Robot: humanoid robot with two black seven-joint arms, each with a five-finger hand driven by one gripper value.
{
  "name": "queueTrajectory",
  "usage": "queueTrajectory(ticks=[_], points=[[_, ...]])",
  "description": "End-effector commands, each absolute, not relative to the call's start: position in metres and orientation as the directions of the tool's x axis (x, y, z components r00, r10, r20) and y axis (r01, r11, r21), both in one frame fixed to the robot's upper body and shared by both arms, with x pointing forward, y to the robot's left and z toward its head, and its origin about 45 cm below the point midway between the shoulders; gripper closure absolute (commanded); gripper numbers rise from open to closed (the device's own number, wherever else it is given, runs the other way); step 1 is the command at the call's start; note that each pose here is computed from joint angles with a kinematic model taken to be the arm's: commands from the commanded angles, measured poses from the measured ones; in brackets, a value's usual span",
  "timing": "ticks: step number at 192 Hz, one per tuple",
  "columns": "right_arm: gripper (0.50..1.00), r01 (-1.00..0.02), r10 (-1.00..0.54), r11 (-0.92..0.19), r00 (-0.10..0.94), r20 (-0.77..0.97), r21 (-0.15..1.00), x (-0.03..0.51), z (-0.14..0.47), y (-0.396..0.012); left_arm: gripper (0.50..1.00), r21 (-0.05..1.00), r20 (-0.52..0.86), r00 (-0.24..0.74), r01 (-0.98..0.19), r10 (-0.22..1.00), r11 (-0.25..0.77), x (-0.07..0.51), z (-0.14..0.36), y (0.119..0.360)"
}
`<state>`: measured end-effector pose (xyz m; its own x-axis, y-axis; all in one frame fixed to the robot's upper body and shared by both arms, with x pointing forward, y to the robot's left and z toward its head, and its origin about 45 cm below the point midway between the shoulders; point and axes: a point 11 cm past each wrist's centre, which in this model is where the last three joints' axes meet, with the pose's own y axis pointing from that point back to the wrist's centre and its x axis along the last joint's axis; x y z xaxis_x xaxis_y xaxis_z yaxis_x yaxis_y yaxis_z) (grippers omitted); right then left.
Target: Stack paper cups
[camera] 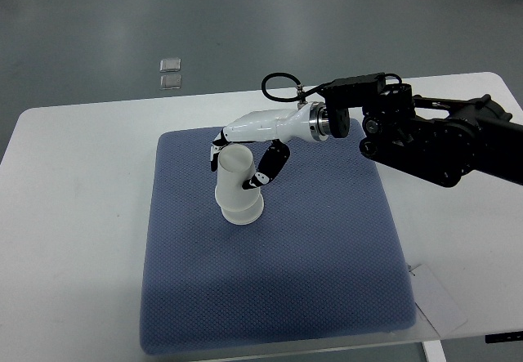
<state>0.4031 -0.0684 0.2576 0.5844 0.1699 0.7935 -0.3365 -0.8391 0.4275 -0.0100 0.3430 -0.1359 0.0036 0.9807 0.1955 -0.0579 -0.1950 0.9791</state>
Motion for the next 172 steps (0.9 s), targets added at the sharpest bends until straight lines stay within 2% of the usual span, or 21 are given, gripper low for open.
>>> queueTrajectory(ticks=[1, 97, 126, 172], points=[[0.595, -0.34, 0.167, -0.836, 0.59, 0.79, 0.431, 0.404, 0.255, -0.07, 0.5, 0.979, 0.196, 0.004, -0.057, 0.981, -0.195, -0.01, -0.136, 0.343], [0.589, -0.346, 0.168, -0.833, 0.585, 0.793, 0.432, 0.407, 0.261, -0.074, 0.5, 0.979, 0.196, 0.004, -0.059, 0.981, -0.195, -0.01, -0.136, 0.343], [0.589, -0.365, 0.168, -0.833, 0.55, 0.818, 0.416, 0.417, 0.287, -0.075, 0.5, 0.979, 0.196, 0.004, -0.057, 0.981, -0.195, -0.011, -0.136, 0.343], [0.589, -0.395, 0.122, -0.823, 0.579, 0.806, 0.409, 0.428, 0.308, -0.098, 0.5, 0.979, 0.196, 0.004, -0.057, 0.981, -0.195, -0.011, -0.136, 0.343]])
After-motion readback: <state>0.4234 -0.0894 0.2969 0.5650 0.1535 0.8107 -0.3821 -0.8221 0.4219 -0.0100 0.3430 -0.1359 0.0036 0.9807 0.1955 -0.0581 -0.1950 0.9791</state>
